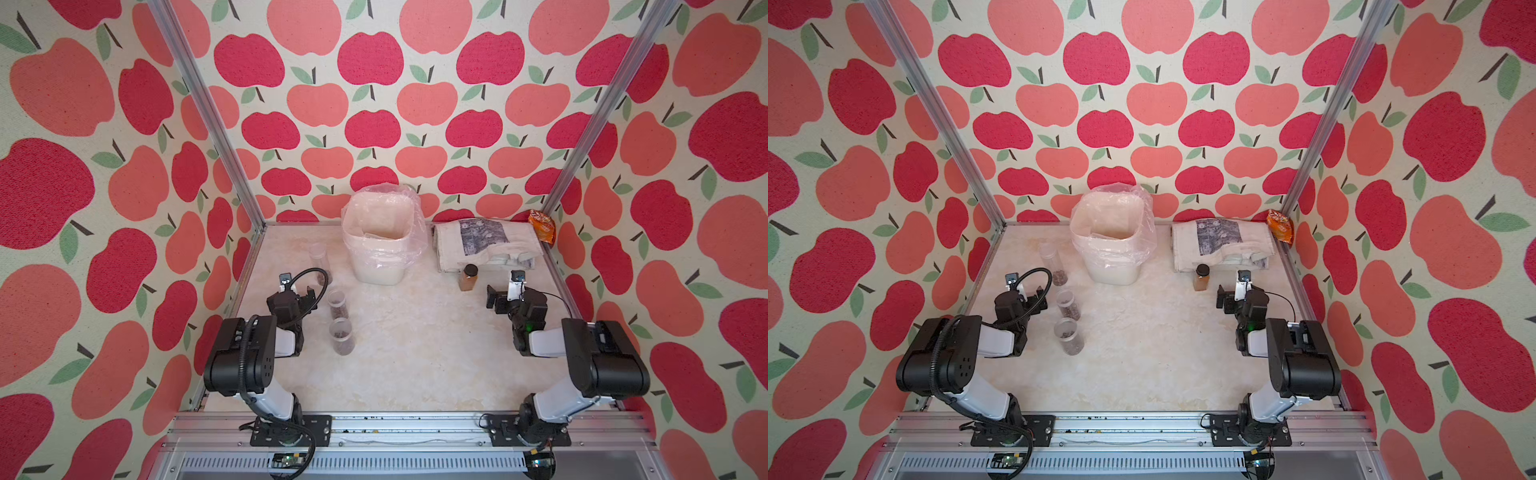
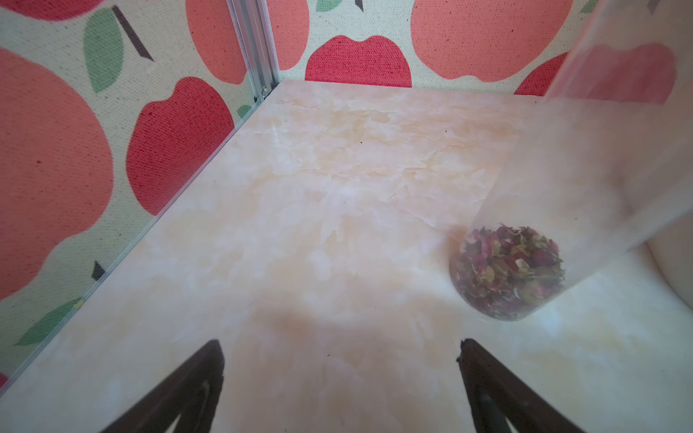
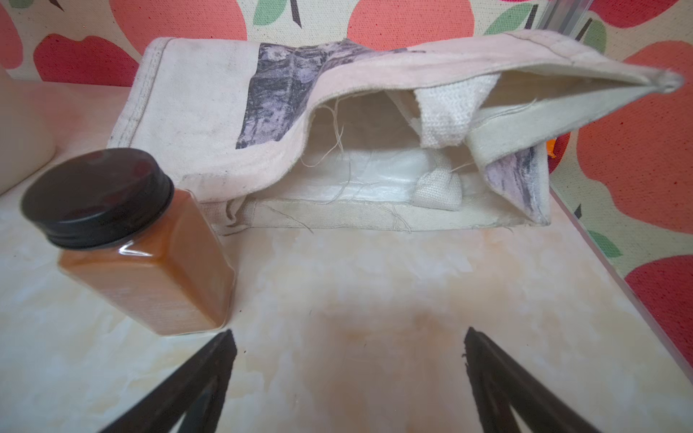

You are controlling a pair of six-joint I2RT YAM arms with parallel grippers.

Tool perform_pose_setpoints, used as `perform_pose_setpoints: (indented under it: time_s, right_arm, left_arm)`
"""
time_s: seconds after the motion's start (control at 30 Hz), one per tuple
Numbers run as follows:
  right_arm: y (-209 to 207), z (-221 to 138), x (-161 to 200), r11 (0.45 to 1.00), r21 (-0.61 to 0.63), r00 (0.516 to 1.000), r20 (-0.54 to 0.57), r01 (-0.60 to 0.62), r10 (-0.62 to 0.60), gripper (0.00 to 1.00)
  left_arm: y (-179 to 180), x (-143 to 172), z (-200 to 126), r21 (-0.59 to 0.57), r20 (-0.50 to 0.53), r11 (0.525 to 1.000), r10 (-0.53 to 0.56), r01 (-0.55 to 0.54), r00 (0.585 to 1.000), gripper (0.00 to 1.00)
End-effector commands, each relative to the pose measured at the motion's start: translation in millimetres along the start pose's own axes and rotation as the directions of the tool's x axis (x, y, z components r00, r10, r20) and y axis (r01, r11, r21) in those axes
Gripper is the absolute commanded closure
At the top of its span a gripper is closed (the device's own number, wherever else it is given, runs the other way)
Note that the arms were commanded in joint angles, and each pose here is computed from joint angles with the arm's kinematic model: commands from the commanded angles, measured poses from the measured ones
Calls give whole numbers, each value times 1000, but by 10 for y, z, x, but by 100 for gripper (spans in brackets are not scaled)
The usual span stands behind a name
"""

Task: Empty the moldy dried flower tea in the jars
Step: Pick up the jar from the center of the board.

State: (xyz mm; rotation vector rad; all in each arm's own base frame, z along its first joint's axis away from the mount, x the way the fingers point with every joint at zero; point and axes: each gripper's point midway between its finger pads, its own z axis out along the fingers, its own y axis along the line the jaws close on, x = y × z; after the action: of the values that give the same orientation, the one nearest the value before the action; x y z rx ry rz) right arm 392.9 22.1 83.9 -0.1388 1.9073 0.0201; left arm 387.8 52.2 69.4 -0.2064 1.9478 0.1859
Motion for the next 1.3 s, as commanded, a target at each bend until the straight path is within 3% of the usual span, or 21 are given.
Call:
perform_pose_setpoints:
  time_s: [0.0, 0.87, 1.0, 1.27]
  right_arm:
    - [-41, 16, -77, 1000, 17, 1000, 22, 12, -13, 1]
    - [-40, 18, -85, 1000, 16, 1000, 24, 13, -13, 1]
    - [-20, -2, -106, 1000, 8, 999, 30, 18, -19, 1]
    - [53, -272, -550, 998, 18, 997, 35, 65, -66, 1]
  left_arm:
    - [24, -150, 7, -14, 43, 1000, -13, 14, 999, 0]
    - [21, -142, 9, -11, 40, 1000, -15, 15, 999, 0]
    - [39, -186, -49, -37, 77, 999, -8, 11, 997, 1]
    - [-214, -555, -355, -51, 160, 990, 136, -129, 978, 0]
